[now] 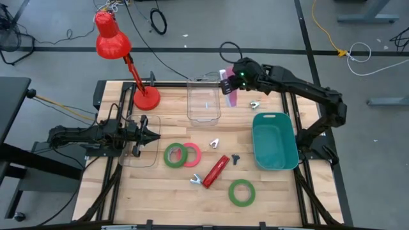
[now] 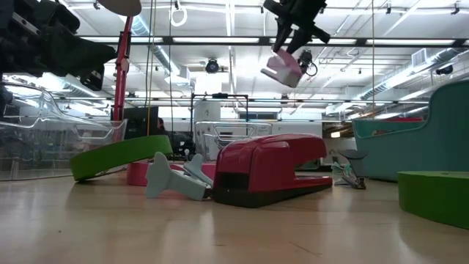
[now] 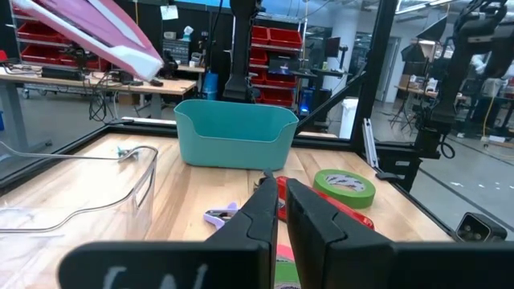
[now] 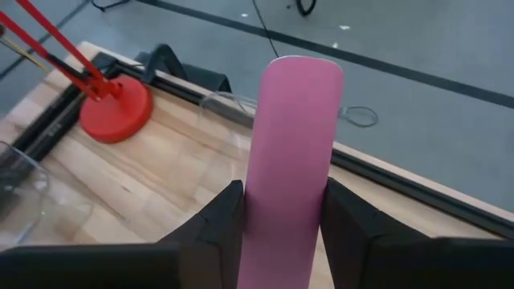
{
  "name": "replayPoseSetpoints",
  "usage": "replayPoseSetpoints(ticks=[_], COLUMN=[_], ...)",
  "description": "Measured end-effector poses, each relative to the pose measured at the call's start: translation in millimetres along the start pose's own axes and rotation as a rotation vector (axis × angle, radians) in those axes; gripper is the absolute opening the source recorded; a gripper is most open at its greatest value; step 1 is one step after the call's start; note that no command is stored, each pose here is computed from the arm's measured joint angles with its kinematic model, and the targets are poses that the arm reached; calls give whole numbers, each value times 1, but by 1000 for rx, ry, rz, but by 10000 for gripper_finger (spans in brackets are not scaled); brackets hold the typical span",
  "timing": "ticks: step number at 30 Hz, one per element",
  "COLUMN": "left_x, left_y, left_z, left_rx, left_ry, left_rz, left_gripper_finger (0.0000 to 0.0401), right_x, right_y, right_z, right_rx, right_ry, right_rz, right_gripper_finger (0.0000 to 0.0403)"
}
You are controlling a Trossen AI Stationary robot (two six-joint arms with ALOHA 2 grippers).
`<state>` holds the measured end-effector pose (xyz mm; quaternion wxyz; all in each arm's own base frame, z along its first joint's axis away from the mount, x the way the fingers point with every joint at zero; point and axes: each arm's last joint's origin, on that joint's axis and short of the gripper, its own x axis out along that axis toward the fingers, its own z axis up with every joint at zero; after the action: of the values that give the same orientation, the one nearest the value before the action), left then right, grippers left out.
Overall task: Pick and place Stapler, Stapler remover, tape
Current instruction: Put the pink stapler into the right transparent bin
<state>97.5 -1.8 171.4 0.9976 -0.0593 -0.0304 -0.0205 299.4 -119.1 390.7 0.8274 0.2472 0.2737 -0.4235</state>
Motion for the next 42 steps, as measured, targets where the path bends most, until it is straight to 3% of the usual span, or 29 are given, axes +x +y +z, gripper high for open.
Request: replayPoseSetpoints(ticks=[10,22,42], left_x=[0,0,0], left_y=[0,0,0], left_z=[0,0,0], left_rx=[0,0,0], left_ry=[0,0,0], left_rz=[0,0,0], left_gripper_finger=[30,30,30], right_x=[19,67,132], right_y=[21,42,45], right_z=[16,8,-15], right_rx=[-28,-8,126], right_ry=[4,88,214], right_rz=[41,88,-7], right_gripper_finger=[128,128,128])
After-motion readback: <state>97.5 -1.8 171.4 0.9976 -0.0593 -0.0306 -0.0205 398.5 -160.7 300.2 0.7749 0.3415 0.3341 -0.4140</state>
